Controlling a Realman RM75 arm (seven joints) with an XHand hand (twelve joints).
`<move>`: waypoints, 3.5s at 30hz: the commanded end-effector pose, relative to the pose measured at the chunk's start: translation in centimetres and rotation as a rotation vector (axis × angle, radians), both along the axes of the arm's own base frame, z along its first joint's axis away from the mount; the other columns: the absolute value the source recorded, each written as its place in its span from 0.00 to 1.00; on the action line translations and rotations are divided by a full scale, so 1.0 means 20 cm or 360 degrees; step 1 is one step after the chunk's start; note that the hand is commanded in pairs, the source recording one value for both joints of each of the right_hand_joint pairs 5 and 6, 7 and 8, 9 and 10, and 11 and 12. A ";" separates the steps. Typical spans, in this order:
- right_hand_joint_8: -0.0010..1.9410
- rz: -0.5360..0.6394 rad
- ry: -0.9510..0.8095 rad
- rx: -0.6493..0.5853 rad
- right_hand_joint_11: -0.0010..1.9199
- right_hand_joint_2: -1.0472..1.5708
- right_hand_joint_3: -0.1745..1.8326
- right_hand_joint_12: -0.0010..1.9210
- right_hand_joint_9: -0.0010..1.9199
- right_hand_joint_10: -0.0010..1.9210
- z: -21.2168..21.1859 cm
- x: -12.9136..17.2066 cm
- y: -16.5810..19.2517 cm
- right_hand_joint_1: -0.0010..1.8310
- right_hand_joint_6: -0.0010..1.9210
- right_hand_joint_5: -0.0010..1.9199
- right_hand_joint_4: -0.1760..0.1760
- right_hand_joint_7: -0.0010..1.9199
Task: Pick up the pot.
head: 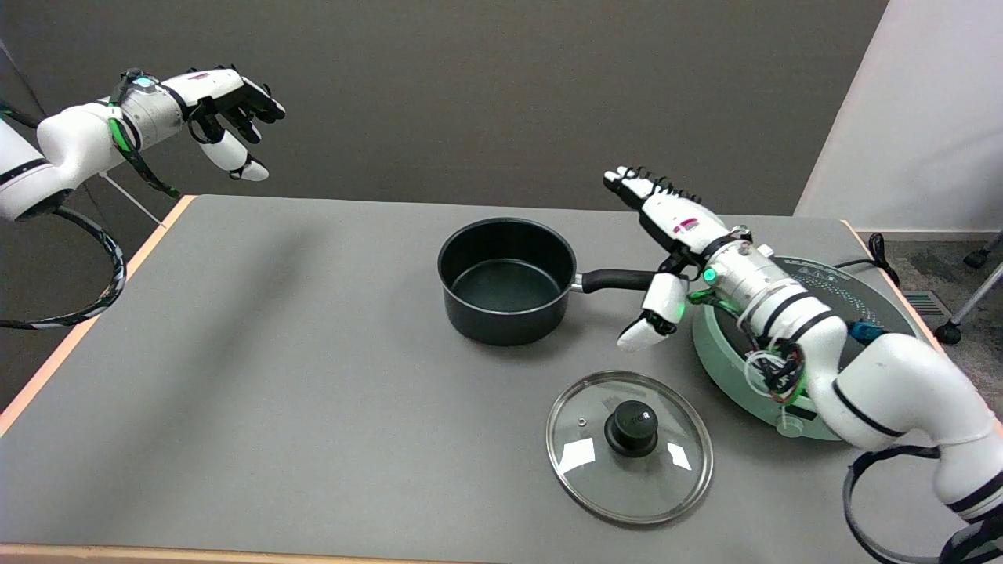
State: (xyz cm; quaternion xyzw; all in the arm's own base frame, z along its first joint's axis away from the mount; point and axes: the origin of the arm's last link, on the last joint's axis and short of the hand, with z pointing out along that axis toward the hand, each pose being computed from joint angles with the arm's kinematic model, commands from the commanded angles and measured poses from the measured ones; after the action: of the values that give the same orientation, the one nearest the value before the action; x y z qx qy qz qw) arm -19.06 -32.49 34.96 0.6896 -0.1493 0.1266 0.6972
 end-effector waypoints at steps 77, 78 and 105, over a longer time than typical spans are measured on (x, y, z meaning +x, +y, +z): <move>0.01 -0.0434 0.0199 -0.0385 0.01 0.16 0.55 0.01 0.01 0.01 -0.21 -0.05 -0.24 0.69 0.01 0.01 0.13 0.01; 0.01 -0.0441 0.0197 -0.0386 0.01 0.16 0.55 0.01 0.01 0.01 -0.22 -0.06 -0.24 0.69 0.01 0.01 0.13 0.01; 0.01 -0.0383 0.0252 -0.0351 0.01 0.15 0.58 0.01 0.01 0.01 0.00 -0.11 -0.31 0.68 0.01 0.01 0.23 0.01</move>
State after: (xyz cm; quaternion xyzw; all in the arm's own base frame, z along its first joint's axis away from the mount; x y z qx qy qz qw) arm -20.96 -38.09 32.23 0.5947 -0.1741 0.0061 0.7849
